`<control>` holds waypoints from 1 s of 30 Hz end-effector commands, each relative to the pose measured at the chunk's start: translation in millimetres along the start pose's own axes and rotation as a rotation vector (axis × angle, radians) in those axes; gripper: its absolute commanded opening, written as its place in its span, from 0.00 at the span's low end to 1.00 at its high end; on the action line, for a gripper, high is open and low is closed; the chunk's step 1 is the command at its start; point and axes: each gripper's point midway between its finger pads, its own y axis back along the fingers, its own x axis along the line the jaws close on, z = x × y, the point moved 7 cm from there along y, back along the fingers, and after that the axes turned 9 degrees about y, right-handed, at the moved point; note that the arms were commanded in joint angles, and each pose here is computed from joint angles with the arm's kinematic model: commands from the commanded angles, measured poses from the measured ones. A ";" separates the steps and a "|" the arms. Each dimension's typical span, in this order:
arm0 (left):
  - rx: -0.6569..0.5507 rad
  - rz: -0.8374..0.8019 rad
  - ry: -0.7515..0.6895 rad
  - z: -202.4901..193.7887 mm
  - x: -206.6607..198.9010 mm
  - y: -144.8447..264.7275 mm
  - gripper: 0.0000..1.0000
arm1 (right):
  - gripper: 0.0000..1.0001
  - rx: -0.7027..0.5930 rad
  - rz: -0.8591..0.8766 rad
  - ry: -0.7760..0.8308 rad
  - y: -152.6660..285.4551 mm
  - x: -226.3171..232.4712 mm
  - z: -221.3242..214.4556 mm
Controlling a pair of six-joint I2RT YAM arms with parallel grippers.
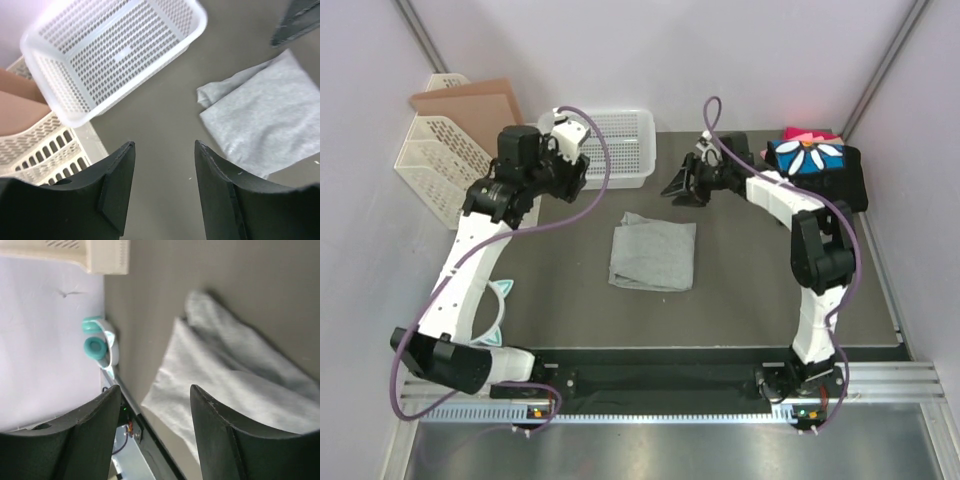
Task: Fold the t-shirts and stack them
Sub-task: Smooth out wrinkles on the folded tshirt
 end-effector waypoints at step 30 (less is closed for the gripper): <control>0.608 -0.337 -0.147 -155.3 -140.3 -92.4 0.51 | 0.56 0.211 -0.236 -0.185 -23.0 -128.5 -46.4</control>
